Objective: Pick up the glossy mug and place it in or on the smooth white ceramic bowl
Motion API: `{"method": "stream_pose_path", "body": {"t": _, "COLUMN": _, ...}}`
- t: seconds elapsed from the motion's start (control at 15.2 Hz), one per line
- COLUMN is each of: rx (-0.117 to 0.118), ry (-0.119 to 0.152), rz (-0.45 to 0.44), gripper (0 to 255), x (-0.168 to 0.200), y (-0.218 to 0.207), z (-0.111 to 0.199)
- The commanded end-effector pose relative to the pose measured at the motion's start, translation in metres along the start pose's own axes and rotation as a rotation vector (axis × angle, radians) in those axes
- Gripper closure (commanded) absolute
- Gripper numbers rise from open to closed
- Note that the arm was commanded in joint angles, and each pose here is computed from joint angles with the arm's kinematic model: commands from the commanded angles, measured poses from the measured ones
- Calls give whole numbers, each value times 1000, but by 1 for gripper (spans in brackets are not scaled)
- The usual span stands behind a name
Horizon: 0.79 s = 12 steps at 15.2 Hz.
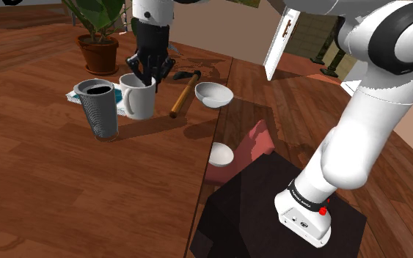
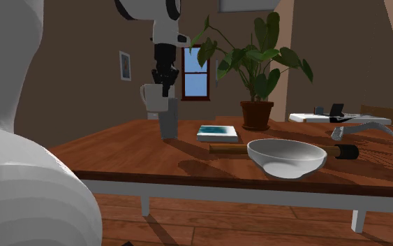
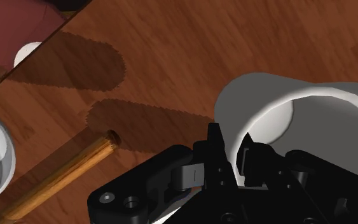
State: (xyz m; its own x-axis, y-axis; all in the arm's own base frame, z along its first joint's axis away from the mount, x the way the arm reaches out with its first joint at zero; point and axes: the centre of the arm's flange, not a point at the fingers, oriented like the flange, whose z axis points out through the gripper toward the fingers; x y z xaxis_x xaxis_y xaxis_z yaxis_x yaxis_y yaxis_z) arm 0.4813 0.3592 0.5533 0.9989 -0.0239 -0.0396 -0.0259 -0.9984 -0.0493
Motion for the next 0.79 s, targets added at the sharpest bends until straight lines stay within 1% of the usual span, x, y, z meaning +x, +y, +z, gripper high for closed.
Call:
{"method": "stream_pose_path", "body": {"t": 0.0, "rx": 0, "ry": 0, "rz": -1, "gripper": 255, "x": 6, "y": 26, "z": -1}}
{"method": "stream_pose_path", "body": {"t": 0.73, "rx": 0, "ry": 0, "rz": -1, "gripper": 255, "x": 37, "y": 167, "z": -17}}
